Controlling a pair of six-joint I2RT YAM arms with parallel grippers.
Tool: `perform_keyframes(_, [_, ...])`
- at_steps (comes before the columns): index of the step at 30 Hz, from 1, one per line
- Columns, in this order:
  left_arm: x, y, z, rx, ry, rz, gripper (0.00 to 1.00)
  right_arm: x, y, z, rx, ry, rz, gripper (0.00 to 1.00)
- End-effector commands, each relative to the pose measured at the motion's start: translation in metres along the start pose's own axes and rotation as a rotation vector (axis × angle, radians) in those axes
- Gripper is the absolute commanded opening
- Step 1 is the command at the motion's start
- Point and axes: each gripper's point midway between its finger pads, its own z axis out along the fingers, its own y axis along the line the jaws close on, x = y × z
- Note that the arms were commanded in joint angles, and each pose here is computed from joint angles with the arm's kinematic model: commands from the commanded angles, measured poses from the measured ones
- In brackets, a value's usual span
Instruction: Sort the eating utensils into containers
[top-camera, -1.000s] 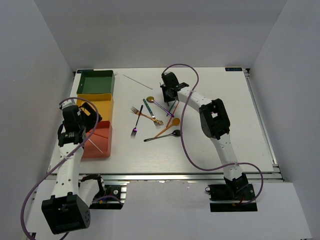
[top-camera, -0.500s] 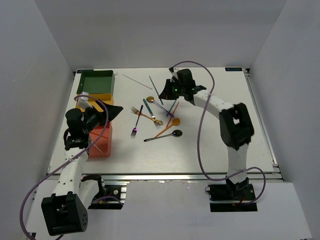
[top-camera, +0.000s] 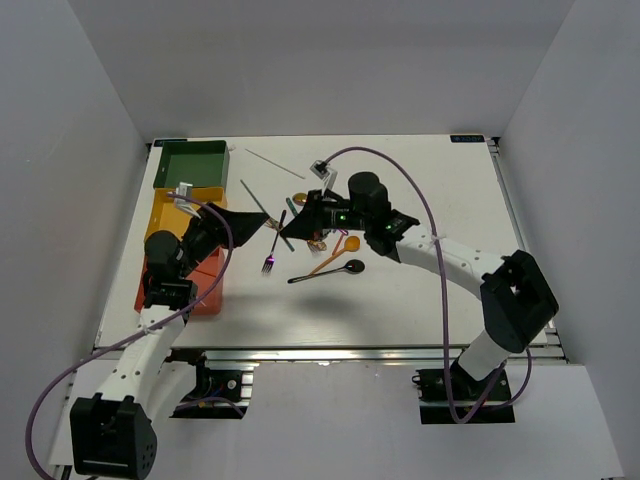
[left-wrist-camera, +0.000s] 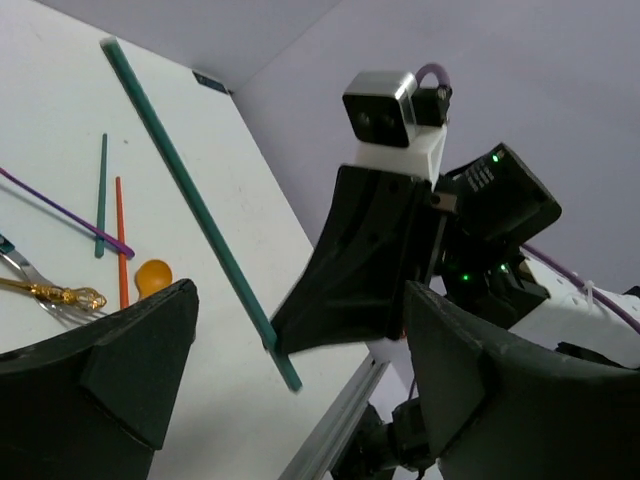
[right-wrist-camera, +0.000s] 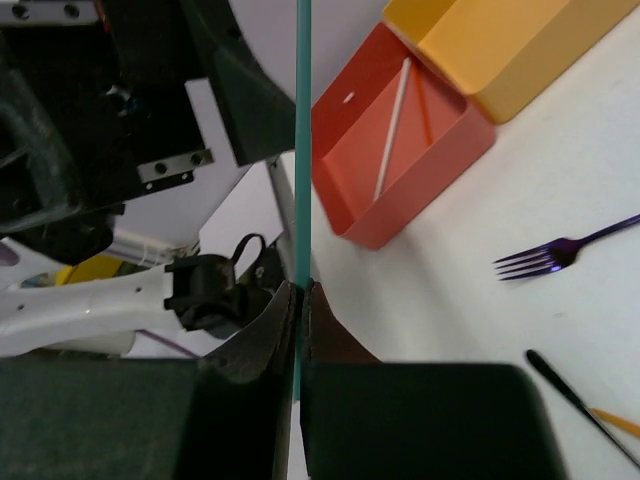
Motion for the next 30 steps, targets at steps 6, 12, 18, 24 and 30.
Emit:
perform_keyframes(6, [-0.013,0.001,-0.006,-0.055,-0.083,0.032,0.58,0.003,0.058,-0.010,-0.112,-0.049,-0.067,0.00])
perform_keyframes(12, [-0.014,-0.001,-0.005,-0.057,-0.080,0.029,0.33,0.014,0.065,0.000,-0.142,-0.014,-0.058,0.00])
perform_keyframes(18, [-0.019,-0.010,-0.004,-0.037,-0.082,0.032,0.07,0.016,0.065,0.004,-0.155,0.000,-0.058,0.00])
perform_keyframes(24, [-0.021,0.002,-0.008,-0.118,-0.103,0.009,0.00,0.014,0.056,0.005,-0.124,-0.003,-0.070,0.00])
perform_keyframes(30, [-0.026,0.052,-0.033,-0.460,-0.168,-0.047,0.00,0.011,0.030,-0.002,-0.011,-0.034,-0.054,0.64])
